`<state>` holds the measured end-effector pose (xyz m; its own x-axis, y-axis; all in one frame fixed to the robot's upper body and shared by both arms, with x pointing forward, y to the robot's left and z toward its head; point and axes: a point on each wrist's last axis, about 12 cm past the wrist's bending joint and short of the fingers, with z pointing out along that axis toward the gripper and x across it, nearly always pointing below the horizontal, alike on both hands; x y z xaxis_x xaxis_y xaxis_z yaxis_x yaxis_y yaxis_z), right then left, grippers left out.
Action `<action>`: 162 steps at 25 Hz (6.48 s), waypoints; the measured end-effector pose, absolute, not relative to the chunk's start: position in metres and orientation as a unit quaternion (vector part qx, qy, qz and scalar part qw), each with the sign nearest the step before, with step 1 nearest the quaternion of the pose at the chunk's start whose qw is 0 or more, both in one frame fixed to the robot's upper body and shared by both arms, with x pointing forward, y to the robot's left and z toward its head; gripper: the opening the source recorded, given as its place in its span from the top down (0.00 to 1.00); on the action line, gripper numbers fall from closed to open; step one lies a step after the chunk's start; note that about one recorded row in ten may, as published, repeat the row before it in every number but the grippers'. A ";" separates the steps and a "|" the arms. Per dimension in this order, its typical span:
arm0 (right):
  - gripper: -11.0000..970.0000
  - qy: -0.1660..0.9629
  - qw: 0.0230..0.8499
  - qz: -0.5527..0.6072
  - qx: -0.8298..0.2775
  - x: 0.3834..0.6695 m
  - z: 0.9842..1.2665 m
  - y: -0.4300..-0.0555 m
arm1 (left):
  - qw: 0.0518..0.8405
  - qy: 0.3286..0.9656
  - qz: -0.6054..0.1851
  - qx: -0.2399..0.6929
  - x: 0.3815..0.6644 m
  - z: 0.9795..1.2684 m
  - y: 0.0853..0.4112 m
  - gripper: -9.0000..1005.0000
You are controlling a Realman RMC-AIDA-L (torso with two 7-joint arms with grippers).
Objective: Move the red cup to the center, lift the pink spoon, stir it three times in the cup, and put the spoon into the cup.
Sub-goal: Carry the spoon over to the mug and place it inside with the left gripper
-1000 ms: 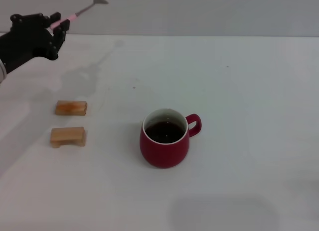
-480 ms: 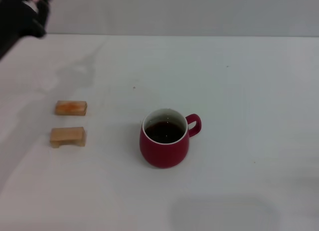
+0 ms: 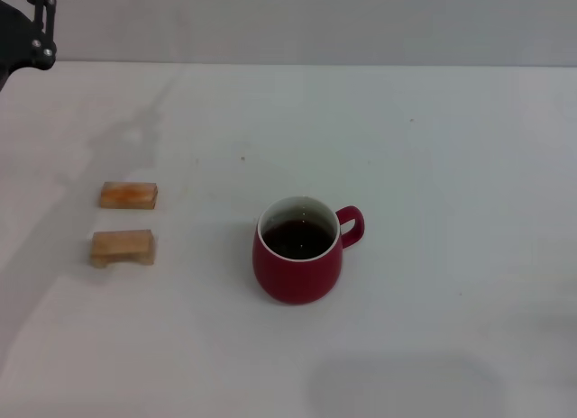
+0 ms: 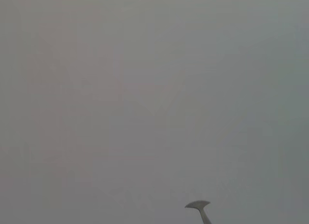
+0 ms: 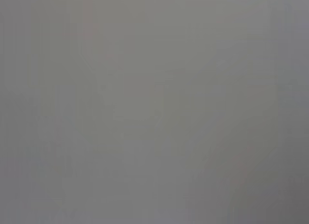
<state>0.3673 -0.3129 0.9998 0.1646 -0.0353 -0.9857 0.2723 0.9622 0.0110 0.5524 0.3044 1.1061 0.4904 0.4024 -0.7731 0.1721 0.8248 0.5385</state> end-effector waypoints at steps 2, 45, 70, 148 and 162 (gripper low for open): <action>0.28 0.640 0.757 -0.101 0.092 0.369 1.000 -0.313 | 0.819 0.487 0.084 0.292 0.550 1.107 0.303 0.82; 0.28 0.656 0.747 -0.088 0.069 0.392 0.997 -0.315 | 0.838 0.460 0.205 0.209 0.537 1.131 0.279 0.82; 0.28 0.652 0.749 -0.095 0.075 0.391 0.998 -0.318 | 0.671 0.694 0.048 0.257 0.540 1.243 0.232 0.82; 0.29 0.638 0.726 -0.207 0.154 0.349 0.996 -0.355 | 0.497 0.718 -0.048 0.485 0.524 1.273 0.213 0.82; 0.28 0.638 0.725 -0.208 0.154 0.350 0.995 -0.356 | 0.429 0.730 -0.067 0.527 0.515 1.274 0.210 0.82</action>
<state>0.3498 -0.3559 0.9952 0.0985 -0.1042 -0.9897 0.4980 0.8662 -0.0417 0.5152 0.2100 1.2741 -0.0758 0.7131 -0.6970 0.8274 0.4350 0.3551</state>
